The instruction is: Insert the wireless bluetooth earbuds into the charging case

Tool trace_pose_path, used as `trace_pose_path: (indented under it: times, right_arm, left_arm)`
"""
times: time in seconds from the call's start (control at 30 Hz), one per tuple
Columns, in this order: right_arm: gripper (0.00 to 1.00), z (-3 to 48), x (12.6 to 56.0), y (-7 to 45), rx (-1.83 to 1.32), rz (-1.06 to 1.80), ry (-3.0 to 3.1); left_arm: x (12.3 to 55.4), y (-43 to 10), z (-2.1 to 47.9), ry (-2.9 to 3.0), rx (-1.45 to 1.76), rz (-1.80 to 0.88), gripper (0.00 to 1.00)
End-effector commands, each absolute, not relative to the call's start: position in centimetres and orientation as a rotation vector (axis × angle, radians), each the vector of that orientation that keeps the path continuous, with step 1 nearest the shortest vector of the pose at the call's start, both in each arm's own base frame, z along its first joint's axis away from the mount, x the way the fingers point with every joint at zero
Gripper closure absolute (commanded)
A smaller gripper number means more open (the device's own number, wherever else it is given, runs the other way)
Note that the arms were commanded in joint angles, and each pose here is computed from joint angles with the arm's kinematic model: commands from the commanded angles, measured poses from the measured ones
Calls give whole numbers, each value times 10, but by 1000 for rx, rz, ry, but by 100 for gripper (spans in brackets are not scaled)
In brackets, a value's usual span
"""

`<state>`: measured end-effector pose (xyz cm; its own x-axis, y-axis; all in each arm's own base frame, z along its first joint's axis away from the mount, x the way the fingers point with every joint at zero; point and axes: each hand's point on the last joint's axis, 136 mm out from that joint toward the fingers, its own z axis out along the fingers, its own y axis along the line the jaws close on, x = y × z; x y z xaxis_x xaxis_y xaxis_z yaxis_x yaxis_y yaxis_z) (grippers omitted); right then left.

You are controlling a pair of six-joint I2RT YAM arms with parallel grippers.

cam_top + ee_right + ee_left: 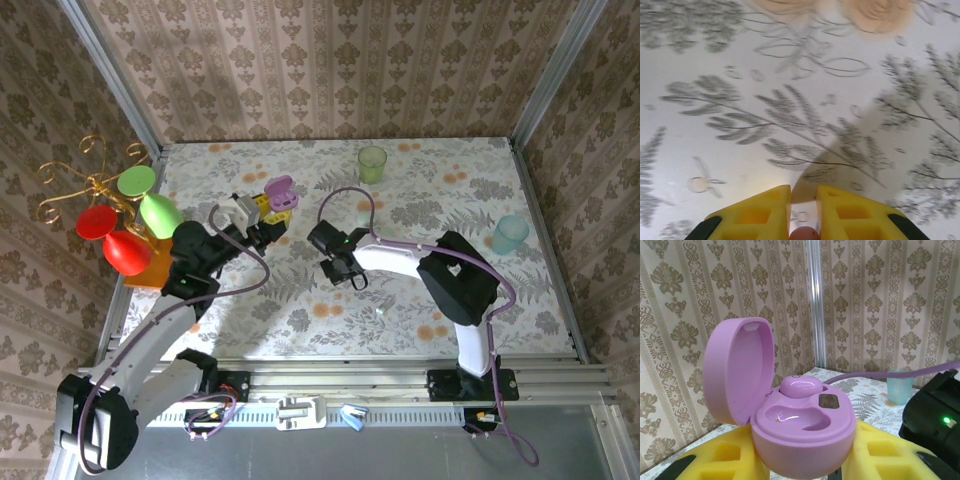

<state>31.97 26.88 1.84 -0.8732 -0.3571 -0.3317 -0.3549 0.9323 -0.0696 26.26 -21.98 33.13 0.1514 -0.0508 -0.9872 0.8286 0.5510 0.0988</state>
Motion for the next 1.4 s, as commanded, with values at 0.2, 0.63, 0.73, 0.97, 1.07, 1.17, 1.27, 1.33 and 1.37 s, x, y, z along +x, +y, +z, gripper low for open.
trace_pose_path:
  times: [0.2,0.63,0.73,0.97,1.07,1.17,1.27,1.33,1.37]
  right_arm:
    - [66,34,324,235,-408,-144,2744]
    - [58,54,303,244,-703,-184,2657]
    - [56,47,298,248,-778,-144,2671]
    - [51,27,309,259,-754,-43,2738]
    - [48,19,309,265,-747,10,2760]
    - [45,15,307,267,-743,39,2776]
    - [45,14,303,264,-732,44,2789]
    - [45,15,299,262,-723,51,2794]
    - [45,15,296,261,-716,63,2800]
  left_arm:
    - [260,-219,349,1201,775,-724,75]
    - [260,-217,345,1216,766,-718,75]
    - [260,-217,344,1217,766,-718,75]
    - [260,-218,345,1216,766,-731,75]
    - [258,-218,346,1216,769,-730,75]
    - [258,-217,346,1220,768,-722,75]
    - [258,-217,345,1222,770,-722,75]
    - [259,-217,345,1220,770,-722,75]
    - [260,-218,344,1224,769,-724,75]
